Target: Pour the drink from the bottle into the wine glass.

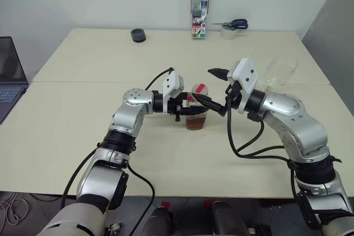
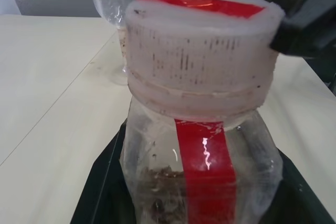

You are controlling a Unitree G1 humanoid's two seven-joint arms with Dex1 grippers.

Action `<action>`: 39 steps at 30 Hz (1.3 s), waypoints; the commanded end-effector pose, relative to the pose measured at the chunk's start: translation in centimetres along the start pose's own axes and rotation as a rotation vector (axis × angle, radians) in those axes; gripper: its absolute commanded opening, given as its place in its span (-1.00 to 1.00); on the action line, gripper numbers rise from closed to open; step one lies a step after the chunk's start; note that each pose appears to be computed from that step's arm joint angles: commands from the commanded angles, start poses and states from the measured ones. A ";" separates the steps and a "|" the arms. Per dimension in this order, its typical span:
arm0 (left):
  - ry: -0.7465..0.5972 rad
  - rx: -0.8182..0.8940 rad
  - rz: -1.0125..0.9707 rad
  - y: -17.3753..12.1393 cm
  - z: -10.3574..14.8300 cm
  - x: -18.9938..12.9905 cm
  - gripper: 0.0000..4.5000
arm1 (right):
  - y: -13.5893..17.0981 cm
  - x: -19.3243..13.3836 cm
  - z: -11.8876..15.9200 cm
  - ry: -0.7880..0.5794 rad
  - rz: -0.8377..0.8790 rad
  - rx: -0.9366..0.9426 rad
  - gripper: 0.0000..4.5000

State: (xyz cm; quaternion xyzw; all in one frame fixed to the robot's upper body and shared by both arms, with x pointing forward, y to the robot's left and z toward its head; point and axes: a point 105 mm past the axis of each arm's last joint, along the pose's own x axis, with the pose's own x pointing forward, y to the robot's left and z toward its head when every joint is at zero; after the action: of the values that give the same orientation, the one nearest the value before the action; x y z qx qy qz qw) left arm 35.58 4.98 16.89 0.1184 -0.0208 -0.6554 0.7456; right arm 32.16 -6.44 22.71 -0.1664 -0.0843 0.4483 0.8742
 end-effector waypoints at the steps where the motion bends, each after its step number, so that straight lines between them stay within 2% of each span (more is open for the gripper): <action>1: -0.035 0.056 0.004 0.3 1.6 -0.6 -0.21 | -1.3 -1.3 0.8 -0.009 -0.061 -0.029 1.00; 7: -0.033 0.056 0.006 0.4 1.6 -0.7 -0.21 | -1.3 -1.9 1.1 -0.009 -0.049 -0.027 1.00; 12: -0.033 0.056 0.011 0.5 1.7 -0.8 -0.21 | 0.9 -1.9 2.3 -0.045 0.068 0.021 1.00; 16: -0.036 0.056 0.010 0.6 1.8 -0.7 -0.21 | 1.6 -0.9 2.7 -0.061 0.078 0.019 1.00; 26: -0.044 0.057 0.001 0.5 2.0 -0.5 -0.21 | 0.8 1.5 2.5 -0.067 0.008 -0.047 1.00; 39: -0.044 0.057 0.000 0.4 2.1 -0.5 -0.21 | 0.1 1.2 1.6 -0.031 -0.024 -0.053 1.00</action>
State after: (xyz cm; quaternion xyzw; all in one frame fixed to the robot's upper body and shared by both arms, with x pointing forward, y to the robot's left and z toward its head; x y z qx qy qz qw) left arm 35.69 5.51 17.01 0.1188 -0.0195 -0.6530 0.7478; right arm 32.48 -4.58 23.07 -0.1761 -0.0907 0.4464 0.8726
